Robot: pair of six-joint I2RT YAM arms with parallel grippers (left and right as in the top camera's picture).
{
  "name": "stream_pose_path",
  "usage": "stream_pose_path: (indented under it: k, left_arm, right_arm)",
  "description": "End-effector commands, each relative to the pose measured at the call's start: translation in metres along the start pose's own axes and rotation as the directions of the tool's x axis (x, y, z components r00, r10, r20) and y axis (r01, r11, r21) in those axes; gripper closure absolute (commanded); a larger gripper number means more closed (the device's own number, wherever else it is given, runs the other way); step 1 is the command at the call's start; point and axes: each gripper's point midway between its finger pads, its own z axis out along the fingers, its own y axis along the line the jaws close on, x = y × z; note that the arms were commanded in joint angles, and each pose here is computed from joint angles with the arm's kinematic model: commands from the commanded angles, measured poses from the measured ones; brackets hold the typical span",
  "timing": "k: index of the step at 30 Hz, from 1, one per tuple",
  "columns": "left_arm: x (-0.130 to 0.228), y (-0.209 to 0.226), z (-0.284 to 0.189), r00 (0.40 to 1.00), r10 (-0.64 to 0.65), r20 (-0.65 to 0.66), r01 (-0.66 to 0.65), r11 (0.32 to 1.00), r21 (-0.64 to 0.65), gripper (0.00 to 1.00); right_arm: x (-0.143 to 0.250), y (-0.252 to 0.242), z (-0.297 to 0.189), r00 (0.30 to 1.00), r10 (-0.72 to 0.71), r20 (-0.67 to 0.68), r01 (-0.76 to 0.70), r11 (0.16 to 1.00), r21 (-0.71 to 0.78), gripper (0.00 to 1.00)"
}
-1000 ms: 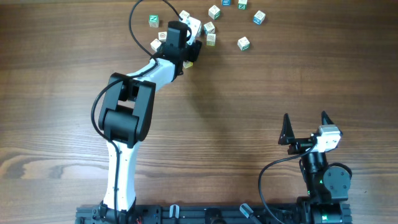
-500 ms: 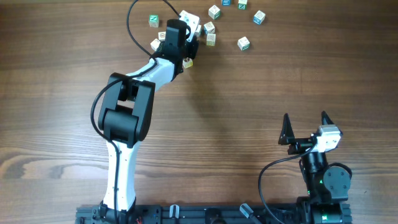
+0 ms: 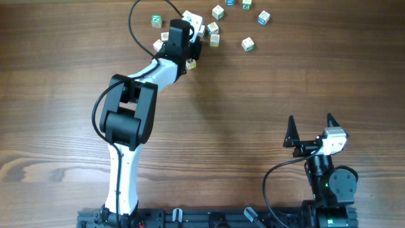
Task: Form a horizontal line
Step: 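Lower the left gripper and grasp the wooden 8 block, then carry the 8 block toward the table center with the left gripper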
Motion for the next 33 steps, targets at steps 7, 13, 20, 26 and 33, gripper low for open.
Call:
stream_pose_path:
  k: [7, 13, 20, 26, 33]
  left_arm:
    - [-0.071, 0.003, -0.052, 0.994, -0.052, 0.100, 0.052, 0.999, 0.005, 0.76]
    - [-0.089, 0.003, -0.078, 0.994, -0.056, 0.097, 0.055, 0.998, 0.007, 0.74]
    - [-0.093, -0.015, -0.114, 0.999, -0.039, 0.025, 0.038, 0.999, 0.034, 0.70]
    - [-0.082, -0.039, -0.144, 0.997, -0.032, -0.072, 0.037, 0.997, 0.070, 0.68]
    - [-0.043, -0.055, -0.158, 0.954, -0.158, -0.253, 0.177, 0.983, 0.053, 0.72]
  right_arm:
    - [-0.002, 0.004, -0.001, 1.000, -0.018, 0.011, 0.018, 1.000, -0.021, 0.00]
    - [-0.002, 0.004, -0.001, 1.000, -0.018, 0.011, 0.018, 1.000, -0.021, 0.00]
    - [-0.002, 0.004, -0.001, 1.000, -0.018, 0.011, 0.018, 1.000, -0.021, 0.00]
    - [-0.002, 0.004, -0.001, 1.000, -0.018, 0.011, 0.018, 1.000, -0.021, 0.00]
    - [-0.002, 0.004, -0.001, 1.000, -0.017, 0.011, 0.017, 1.000, -0.021, 0.00]
